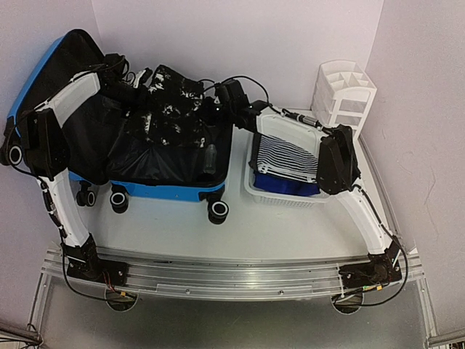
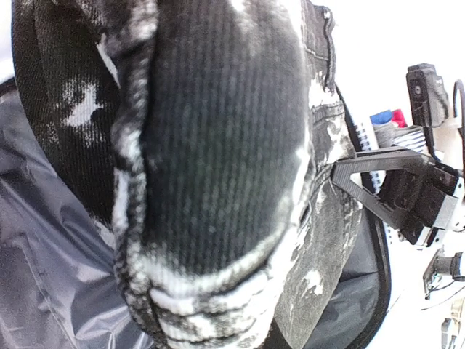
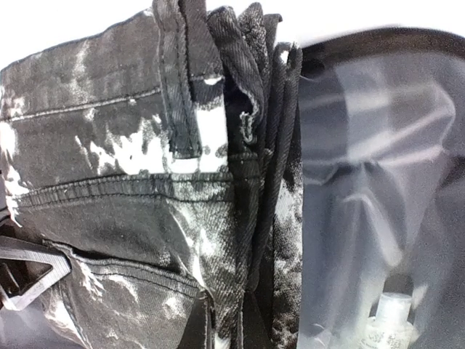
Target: Open, take out, and arrange the luggage
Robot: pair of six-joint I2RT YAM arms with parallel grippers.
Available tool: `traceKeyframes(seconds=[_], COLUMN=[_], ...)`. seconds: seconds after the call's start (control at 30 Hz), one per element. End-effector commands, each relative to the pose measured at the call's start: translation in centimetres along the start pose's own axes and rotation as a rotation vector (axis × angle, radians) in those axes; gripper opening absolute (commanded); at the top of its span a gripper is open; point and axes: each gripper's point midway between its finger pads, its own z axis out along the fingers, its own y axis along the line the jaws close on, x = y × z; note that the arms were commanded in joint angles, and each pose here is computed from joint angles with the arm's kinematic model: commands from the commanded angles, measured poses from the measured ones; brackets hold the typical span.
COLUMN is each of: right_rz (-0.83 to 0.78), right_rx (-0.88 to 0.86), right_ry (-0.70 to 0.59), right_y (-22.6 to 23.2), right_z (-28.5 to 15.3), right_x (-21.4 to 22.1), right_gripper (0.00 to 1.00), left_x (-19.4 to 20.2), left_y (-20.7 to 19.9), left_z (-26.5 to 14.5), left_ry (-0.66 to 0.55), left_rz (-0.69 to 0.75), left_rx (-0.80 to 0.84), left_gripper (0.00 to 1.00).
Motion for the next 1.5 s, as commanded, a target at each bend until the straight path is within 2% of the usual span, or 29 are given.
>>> traceKeyframes(seconds=[0.0, 0.2, 0.43, 0.67, 0.8, 0.93, 1.1, 1.47], right_rz=[-0.043, -0.07, -0.078, 0.001, 0.079, 0.142, 0.205, 0.277], right_rx=[-0.127, -0.112, -0.006, 0.215, 0.313, 0.374, 0.401, 0.465], right_ry=[-0.114, -0.146, -0.106, -0.019, 0.013, 0.045, 0.109, 0.156], right_y=[6.7, 6.4, 2.5, -6.5, -12.2, -16.9, -20.3, -22.3], right_z=[-4.9, -9.2, -18.3, -28.3, -32.1, -34.1, -34.7, -35.8], right_x=[-5.4, -9.2, -12.3, -10.9, -9.2, -7.8, -6.4, -5.1], right_gripper=[0.0, 0.0, 0.0, 0.0, 0.0, 0.0, 0.0, 0.0], left_x=[-4.5, -6.1, -6.9, -3.5, -1.3, 0.0, 2.0, 5.2], left_y=[-3.7, -9.1, -17.1, -27.6, -31.3, -33.4, -34.3, -34.4], left_z=[-4.2, -3.4, 0.2, 7.0, 10.9, 13.2, 15.7, 17.9], left_ry=[-0.162, -0.181, -0.155, -0.031, 0.034, 0.046, 0.094, 0.184], left_rz=[0.079, 0.096, 0.048, 0.033, -0.003, 0.016, -0.014, -0.083], left_rx=[0.06, 0.153, 0.315, 0.482, 0.527, 0.538, 0.535, 0.529], left_gripper=[0.0, 0.0, 0.0, 0.02, 0.02, 0.02, 0.02, 0.05])
